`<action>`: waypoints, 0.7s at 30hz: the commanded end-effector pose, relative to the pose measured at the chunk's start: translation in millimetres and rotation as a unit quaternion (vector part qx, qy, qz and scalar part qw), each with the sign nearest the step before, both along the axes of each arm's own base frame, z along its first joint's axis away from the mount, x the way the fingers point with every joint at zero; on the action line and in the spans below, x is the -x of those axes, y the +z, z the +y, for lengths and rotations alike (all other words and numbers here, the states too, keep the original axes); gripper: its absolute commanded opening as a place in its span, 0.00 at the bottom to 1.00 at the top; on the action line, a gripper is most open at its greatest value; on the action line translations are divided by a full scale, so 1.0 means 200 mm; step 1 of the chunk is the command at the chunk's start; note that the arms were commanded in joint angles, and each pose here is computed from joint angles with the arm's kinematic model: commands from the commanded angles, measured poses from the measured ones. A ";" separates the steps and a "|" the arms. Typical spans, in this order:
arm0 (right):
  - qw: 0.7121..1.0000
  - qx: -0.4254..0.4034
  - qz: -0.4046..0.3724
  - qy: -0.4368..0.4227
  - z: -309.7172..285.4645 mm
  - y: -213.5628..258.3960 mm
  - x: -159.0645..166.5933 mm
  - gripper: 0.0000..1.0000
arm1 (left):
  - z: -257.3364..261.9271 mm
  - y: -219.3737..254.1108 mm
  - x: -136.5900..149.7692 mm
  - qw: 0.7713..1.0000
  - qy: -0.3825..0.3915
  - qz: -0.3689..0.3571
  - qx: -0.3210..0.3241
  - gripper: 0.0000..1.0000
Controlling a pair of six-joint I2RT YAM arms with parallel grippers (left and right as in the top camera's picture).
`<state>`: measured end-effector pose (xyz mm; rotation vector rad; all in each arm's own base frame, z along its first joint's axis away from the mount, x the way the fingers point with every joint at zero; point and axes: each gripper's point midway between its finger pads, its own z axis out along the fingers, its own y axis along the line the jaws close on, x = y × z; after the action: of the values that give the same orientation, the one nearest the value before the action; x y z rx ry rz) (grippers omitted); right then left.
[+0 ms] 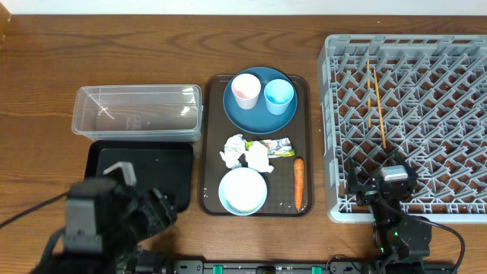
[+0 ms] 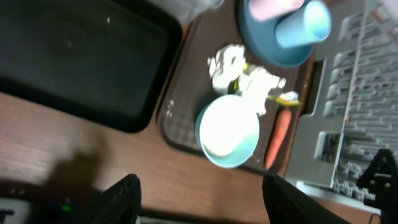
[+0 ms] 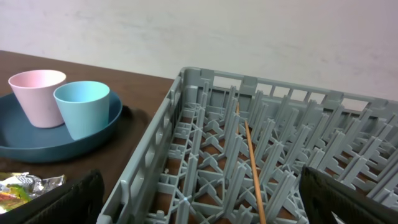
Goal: Sort waste into correct bins and load items into the dishwasher rack
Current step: 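Reach the left gripper to the crumpled tissue on the tray and grasp it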
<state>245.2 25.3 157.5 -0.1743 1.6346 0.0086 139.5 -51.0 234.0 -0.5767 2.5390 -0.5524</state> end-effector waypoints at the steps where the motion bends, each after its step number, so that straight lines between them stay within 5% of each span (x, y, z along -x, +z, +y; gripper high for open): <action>1: 1.000 0.001 -0.001 -0.006 -0.02 0.00 0.00 0.99 | -0.08 -0.04 -0.06 0.997 -0.025 0.063 0.033 0.65; 10: 1.000 0.001 -0.001 -0.006 -0.02 0.00 0.00 0.99 | -0.28 -0.31 -0.29 0.978 -0.097 0.187 0.004 0.60; 21: 1.000 0.001 0.000 -0.006 -0.02 0.00 0.00 0.99 | -0.51 -0.54 -0.66 0.975 -0.121 0.088 -0.167 0.66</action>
<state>245.2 25.3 157.5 -0.1743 1.6346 0.0086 252.6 -164.6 130.2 -0.1829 2.8864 -0.3591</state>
